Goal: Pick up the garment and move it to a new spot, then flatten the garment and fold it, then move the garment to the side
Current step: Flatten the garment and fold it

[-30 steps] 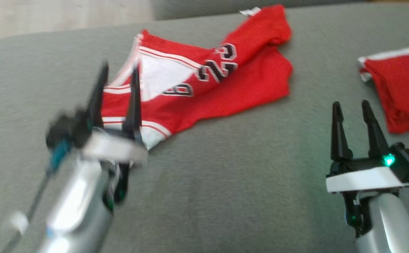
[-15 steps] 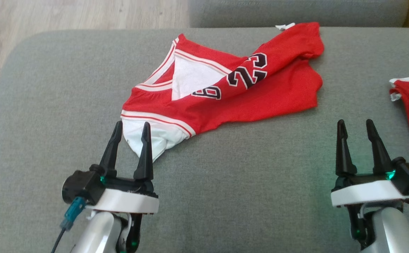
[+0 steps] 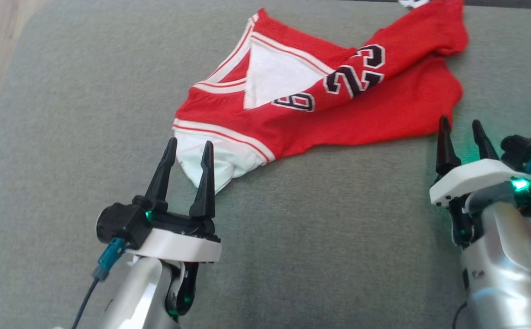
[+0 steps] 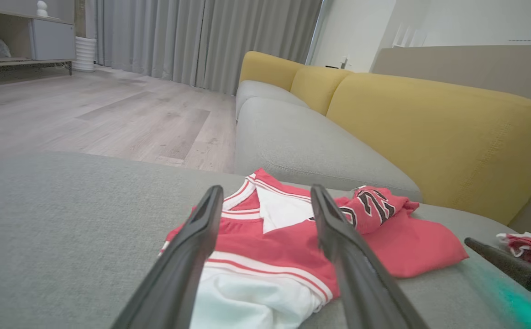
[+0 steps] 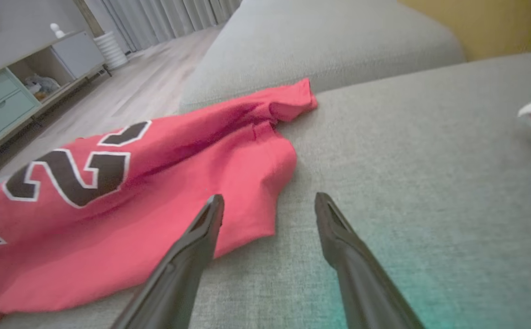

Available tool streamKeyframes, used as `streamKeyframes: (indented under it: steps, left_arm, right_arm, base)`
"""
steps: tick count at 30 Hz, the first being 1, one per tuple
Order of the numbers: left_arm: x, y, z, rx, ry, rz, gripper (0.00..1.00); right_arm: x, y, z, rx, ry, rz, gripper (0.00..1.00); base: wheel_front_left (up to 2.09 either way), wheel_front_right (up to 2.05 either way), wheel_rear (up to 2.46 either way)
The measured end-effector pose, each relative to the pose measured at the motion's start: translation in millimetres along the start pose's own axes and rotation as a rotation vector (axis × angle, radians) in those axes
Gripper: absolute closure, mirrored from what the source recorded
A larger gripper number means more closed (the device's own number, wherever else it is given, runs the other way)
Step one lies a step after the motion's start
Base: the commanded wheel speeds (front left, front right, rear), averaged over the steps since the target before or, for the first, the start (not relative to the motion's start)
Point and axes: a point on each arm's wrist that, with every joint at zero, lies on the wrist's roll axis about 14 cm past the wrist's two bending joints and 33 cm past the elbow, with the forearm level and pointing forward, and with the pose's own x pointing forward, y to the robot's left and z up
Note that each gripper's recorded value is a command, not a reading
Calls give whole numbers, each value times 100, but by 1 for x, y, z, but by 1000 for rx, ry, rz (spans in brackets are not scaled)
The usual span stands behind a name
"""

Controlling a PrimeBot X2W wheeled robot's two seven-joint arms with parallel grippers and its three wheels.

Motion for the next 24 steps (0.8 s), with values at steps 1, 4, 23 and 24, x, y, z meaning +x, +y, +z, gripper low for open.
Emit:
streamKeyframes:
  steps: [1, 4, 23, 24]
  left_arm:
    - [-1, 2, -1, 0, 2, 6, 0]
    - [-3, 8, -1, 1, 6, 22, 0]
    - [5, -15, 9, -9, -29, -44, 0]
    - [5, -19, 10, -11, -32, -54, 0]
  right_arm:
    - [4, 1, -7, 7, 30, -1, 0]
    - [11, 6, -24, -9, 100, 4, 0]
    - [-12, -47, 15, -161, -39, -129, 100]
    - [-19, -54, 17, -172, -47, -148, 100]
  base:
    - [0, 0, 0]
    - [0, 0, 0]
    - [0, 0, 0]
    - [0, 0, 0]
